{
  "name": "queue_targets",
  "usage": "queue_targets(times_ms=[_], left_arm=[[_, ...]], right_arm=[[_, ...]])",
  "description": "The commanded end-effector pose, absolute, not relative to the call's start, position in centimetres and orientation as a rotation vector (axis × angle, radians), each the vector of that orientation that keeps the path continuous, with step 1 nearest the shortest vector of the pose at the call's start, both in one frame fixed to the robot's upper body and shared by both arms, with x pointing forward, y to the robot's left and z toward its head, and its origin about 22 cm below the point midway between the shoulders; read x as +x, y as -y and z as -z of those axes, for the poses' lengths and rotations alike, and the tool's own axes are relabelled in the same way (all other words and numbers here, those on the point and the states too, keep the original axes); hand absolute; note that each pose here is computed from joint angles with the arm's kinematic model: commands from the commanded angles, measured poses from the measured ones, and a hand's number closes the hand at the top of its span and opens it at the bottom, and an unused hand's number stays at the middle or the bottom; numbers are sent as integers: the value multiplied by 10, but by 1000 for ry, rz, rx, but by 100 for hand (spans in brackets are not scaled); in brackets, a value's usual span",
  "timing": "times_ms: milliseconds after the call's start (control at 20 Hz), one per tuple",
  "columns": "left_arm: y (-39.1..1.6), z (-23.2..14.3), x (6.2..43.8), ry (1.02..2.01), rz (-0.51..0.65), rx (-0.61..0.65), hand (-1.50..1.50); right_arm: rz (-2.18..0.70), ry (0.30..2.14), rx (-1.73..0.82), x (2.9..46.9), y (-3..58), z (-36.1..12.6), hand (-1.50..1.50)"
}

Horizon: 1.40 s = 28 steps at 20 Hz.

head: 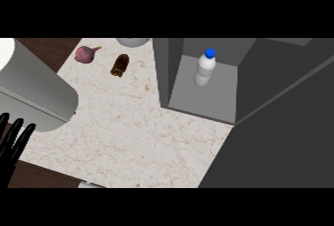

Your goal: Pick up the bottled water, place it into the cabinet and close the cabinet

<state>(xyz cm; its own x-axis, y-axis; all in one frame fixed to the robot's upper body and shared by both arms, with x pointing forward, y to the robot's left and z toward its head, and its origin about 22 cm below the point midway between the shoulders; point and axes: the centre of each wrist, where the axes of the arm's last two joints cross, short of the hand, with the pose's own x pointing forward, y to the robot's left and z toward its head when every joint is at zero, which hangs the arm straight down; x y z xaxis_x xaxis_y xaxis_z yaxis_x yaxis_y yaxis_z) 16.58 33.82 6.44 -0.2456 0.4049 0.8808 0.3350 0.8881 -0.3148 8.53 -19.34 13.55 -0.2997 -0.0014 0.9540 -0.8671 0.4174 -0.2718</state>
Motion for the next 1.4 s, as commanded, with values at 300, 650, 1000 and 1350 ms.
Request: queue_targets(times_ms=[300,650,1000,1350], left_arm=[[-344,-67,169,1860,-71,-555,-150],[-349,-67,168,1850,-61,-559,-150],[-349,-76,175,1886,-33,-585,-150],[-354,-79,179,1898,-25,-582,-150]], right_arm=[[-1156,1655,795,90,178,-147,150],[-1064,1616,876,90,174,-138,150],[-1007,1564,991,91,171,-128,150],[-928,1625,857,108,176,-128,150]])
